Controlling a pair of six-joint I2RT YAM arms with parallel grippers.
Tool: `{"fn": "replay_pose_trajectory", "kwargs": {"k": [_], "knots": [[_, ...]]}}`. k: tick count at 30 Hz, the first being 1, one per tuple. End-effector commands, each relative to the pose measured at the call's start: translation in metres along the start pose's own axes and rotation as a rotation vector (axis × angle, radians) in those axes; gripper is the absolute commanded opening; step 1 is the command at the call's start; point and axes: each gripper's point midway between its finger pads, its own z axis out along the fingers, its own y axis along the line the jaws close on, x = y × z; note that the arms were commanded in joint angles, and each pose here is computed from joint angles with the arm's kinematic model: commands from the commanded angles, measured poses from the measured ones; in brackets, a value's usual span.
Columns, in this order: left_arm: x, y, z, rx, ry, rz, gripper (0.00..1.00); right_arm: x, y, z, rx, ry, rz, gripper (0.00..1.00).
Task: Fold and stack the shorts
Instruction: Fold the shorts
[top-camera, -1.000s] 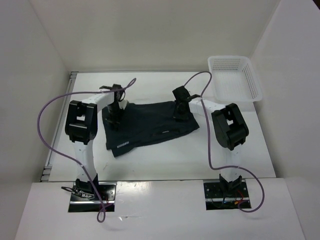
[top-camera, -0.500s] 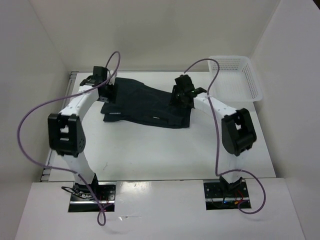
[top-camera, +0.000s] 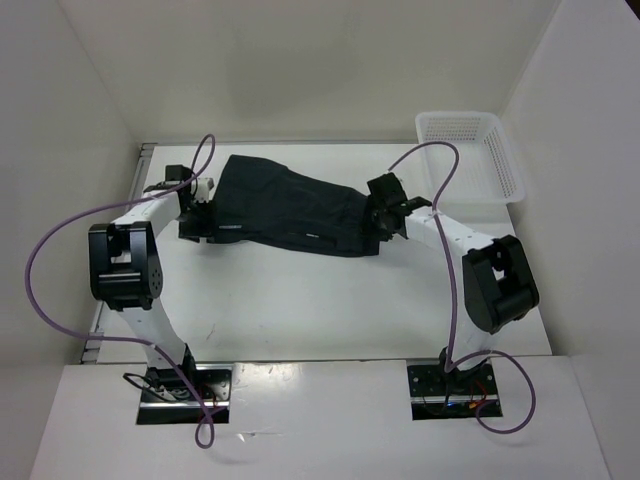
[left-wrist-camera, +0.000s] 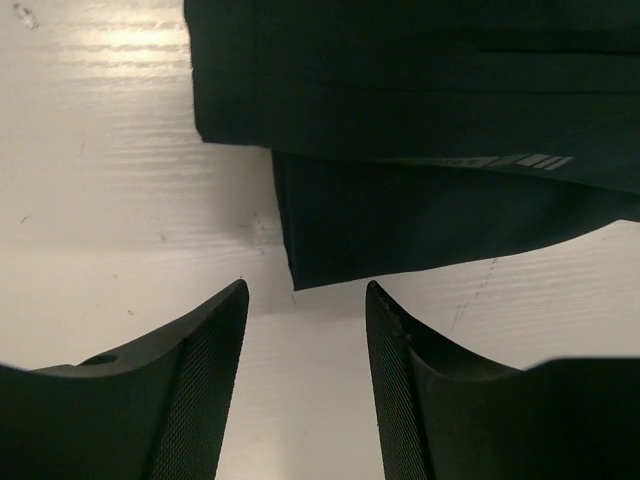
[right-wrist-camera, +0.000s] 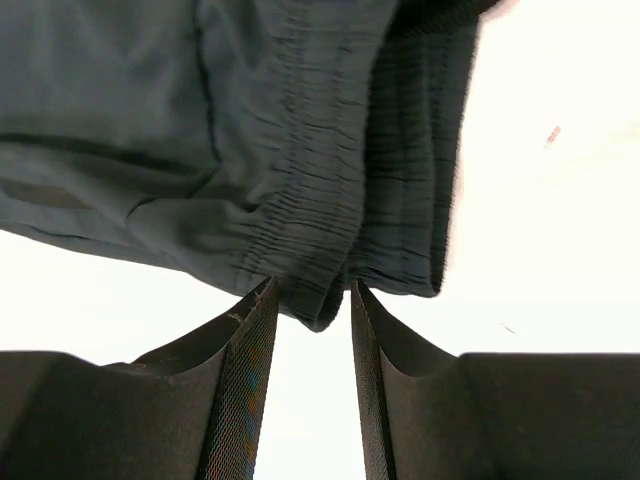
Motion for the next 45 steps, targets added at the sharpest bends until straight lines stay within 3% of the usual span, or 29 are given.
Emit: {"fn": "replay_pose_trajectory", "kwargs": {"k": [1,8,15,18,19,23,26,30,33,34,35,37,41,45], "knots": [[-0.036,-0.009,-0.007,0.091,-0.119,0.006,0.59,-0.016,-0.005,-0.014,0.007,-0.079,0.035,0.41],[-0.03,-0.009,0.01,0.149,-0.086,-0.02,0.59,0.014,-0.04,0.007,0.101,-0.009,0.065,0.41],[-0.024,-0.015,0.028,0.203,-0.042,-0.03,0.59,0.004,-0.052,0.009,0.103,-0.033,0.104,0.42],[-0.012,-0.019,0.035,0.226,0.009,-0.043,0.48,0.002,-0.055,0.005,0.095,-0.038,0.115,0.43],[-0.006,-0.019,0.038,0.228,0.029,-0.048,0.35,0.002,-0.055,0.005,0.095,-0.038,0.115,0.43],[-0.001,-0.023,0.038,0.251,0.047,-0.054,0.11,0.011,-0.048,0.014,0.051,-0.002,0.125,0.47],[-0.001,-0.023,0.038,0.251,0.047,-0.054,0.09,0.029,-0.047,0.033,0.04,0.083,0.125,0.48],[0.0,-0.021,0.035,0.233,0.049,-0.053,0.07,0.032,-0.042,0.041,0.018,0.104,0.137,0.49],[-0.002,-0.017,0.033,0.211,0.042,-0.05,0.05,0.042,-0.047,0.05,0.029,0.152,0.147,0.41],[-0.004,-0.015,0.03,0.196,0.033,-0.047,0.05,0.049,-0.05,0.052,0.033,0.18,0.129,0.33],[-0.006,-0.008,0.027,0.171,0.023,-0.053,0.03,0.054,-0.05,0.052,0.035,0.207,0.12,0.13],[-0.008,0.002,0.023,0.133,0.011,-0.061,0.0,0.053,-0.058,0.052,0.057,0.223,0.136,0.01],[-0.013,0.037,0.01,0.005,-0.026,-0.092,0.0,0.02,-0.104,0.029,0.135,0.107,0.233,0.0],[-0.012,0.055,0.008,-0.073,-0.037,-0.103,0.0,0.01,-0.107,0.017,0.116,0.083,0.233,0.0]]}}
